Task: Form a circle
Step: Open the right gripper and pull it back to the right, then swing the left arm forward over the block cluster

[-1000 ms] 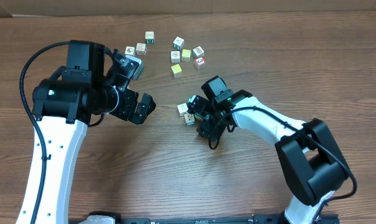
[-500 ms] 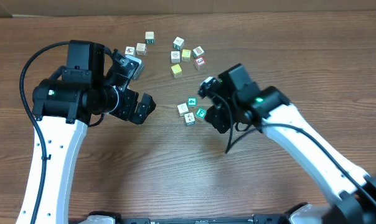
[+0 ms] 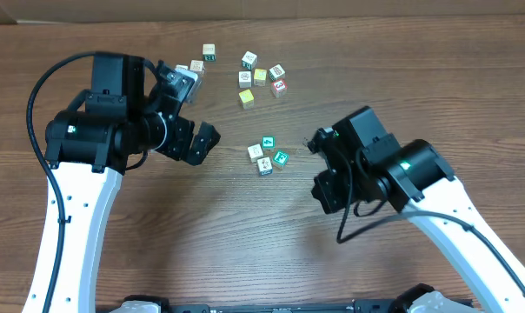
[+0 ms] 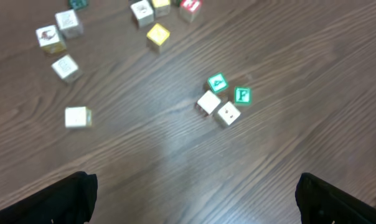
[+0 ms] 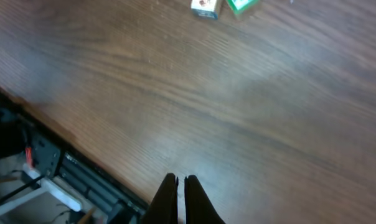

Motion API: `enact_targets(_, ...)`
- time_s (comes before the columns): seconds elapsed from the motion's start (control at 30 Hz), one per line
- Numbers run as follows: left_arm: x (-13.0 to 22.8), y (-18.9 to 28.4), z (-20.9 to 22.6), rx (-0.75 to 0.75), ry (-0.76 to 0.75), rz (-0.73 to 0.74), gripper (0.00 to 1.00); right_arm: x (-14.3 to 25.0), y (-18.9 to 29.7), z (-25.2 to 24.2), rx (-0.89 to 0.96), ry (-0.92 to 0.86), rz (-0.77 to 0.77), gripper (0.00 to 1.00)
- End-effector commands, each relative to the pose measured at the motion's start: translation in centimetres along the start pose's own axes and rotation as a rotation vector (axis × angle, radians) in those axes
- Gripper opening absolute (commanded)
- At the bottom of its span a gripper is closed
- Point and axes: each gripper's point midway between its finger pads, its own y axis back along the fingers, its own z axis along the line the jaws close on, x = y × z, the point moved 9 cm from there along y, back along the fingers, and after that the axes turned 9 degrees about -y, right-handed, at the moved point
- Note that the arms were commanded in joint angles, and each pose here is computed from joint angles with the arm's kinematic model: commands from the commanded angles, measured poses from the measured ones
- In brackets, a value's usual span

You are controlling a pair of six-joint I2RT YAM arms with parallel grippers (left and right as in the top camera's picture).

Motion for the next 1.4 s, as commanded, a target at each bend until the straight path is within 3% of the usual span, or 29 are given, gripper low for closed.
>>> enact_targets(0.0, -0.1, -0.2, -0.3, 0.053, 0.025, -0.015, 1.0, 0.7, 2.1, 0.5, -0.024, -0.021, -0.051, 0.04)
enact_targets(0.1, -0.6, -0.2, -0.5, 0.079, 0.041, -0.051, 1.0, 1.5, 2.9, 0.5, -0.025, -0.039, -0.054, 0.04)
enact_targets(0.27, -2.1, 0.0, -2.7, 0.338, 0.027, -0.175, 1.0, 2.5, 3.7, 0.5, -0.019, -0.041, -0.059, 0.04)
enact_targets(0.6, -4.4, -3.7, -7.2, 0.465, -0.002, -0.131, 0.99, 2.5, 3.8, 0.5, -0.021, -0.039, -0.066, 0.04)
enact_targets(0.63, -4.6, -4.4, -7.4, 0.435, -0.015, -0.116, 0.95, 2.5, 3.8, 0.5, -0.021, -0.04, -0.066, 0.04)
enact_targets(0.67, -4.5, -5.0, -7.4, 0.393, -0.006, -0.089, 0.8, 2.5, 3.8, 0.5, -0.02, -0.045, -0.063, 0.04)
enact_targets(0.8, -2.4, -7.8, -4.8, -0.069, 0.293, 0.134, 0.04, 2.5, 3.8, -0.1, 0.046, -0.129, -0.08, 0.04)
enact_targets(0.87, -1.6, -8.6, -4.6, -0.176, 0.325, 0.201, 0.04, 2.4, 4.0, -0.5, 0.099, -0.157, -0.108, 0.04)
enact_targets(1.03, 0.4, -11.9, -6.0, -0.239, 0.325, 0.322, 0.04, 2.1, 4.5, -0.9, 0.124, -0.161, -0.164, 0.04)
enact_targets(1.23, 3.9, -16.2, -8.0, -0.249, 0.381, 0.334, 0.04, 1.9, 5.5, -2.3, 0.143, -0.243, -0.216, 0.04)
enact_targets(1.37, 4.2, -17.3, -9.0, -0.26, 0.358, 0.292, 0.04, 1.7, 5.8, -3.3, 0.156, -0.284, -0.236, 0.04)
